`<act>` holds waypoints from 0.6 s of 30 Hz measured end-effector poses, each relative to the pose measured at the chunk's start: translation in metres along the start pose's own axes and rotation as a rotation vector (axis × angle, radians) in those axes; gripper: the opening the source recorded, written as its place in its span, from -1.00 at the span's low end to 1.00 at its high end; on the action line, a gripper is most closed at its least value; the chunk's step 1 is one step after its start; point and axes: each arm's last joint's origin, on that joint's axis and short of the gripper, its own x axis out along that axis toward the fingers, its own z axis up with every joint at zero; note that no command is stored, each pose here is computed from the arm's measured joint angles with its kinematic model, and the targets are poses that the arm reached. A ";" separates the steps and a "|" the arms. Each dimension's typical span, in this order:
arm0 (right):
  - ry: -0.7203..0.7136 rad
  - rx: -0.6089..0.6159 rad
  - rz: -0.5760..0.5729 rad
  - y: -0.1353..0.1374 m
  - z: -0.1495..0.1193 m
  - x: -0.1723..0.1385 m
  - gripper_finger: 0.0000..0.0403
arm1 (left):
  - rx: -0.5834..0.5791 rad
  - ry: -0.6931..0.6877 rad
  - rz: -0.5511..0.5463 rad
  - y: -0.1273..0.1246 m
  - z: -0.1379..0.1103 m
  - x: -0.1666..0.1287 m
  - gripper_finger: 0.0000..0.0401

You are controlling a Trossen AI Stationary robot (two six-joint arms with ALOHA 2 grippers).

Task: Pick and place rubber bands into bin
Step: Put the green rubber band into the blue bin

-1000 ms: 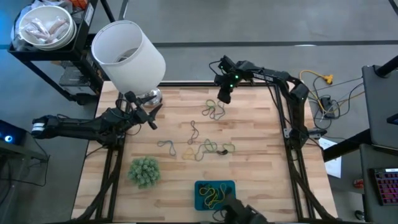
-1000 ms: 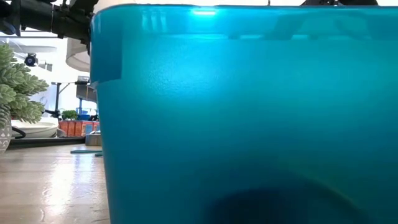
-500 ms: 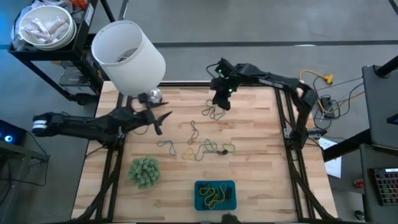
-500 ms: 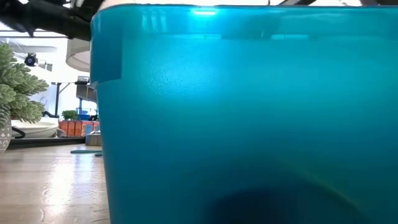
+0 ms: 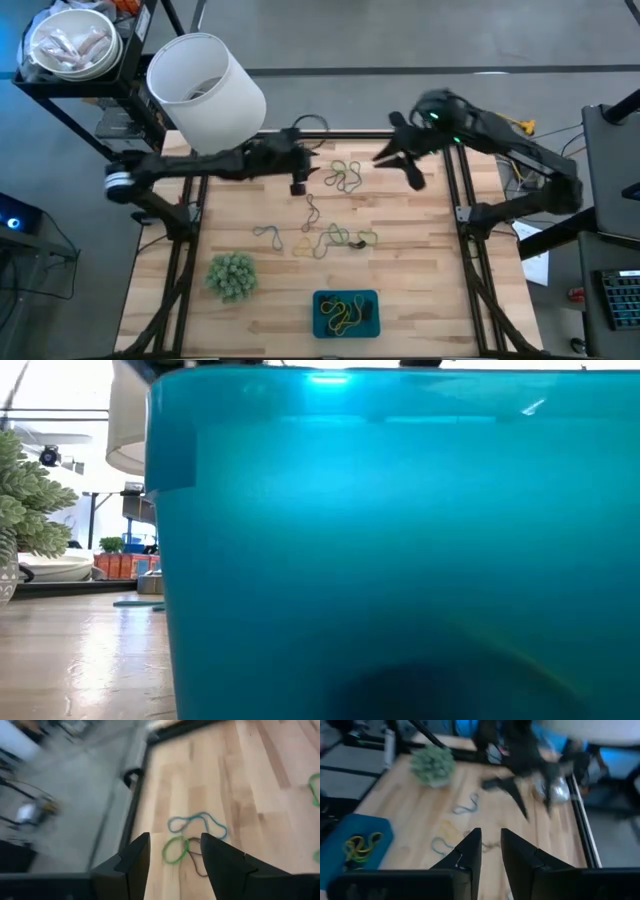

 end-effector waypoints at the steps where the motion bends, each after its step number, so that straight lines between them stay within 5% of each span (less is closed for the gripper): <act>1: -0.021 -0.015 0.006 0.008 -0.001 -0.007 -0.66 | 0.006 0.030 -0.038 0.006 0.002 0.010 -0.21; 6: -0.096 -0.068 -0.017 0.040 -0.010 -0.036 -0.66 | 0.054 0.176 -0.174 0.023 0.001 0.055 -0.21; 18: -0.181 -0.074 -0.076 0.070 -0.043 -0.066 -0.66 | 0.114 0.289 -0.275 0.022 -0.019 0.137 -0.21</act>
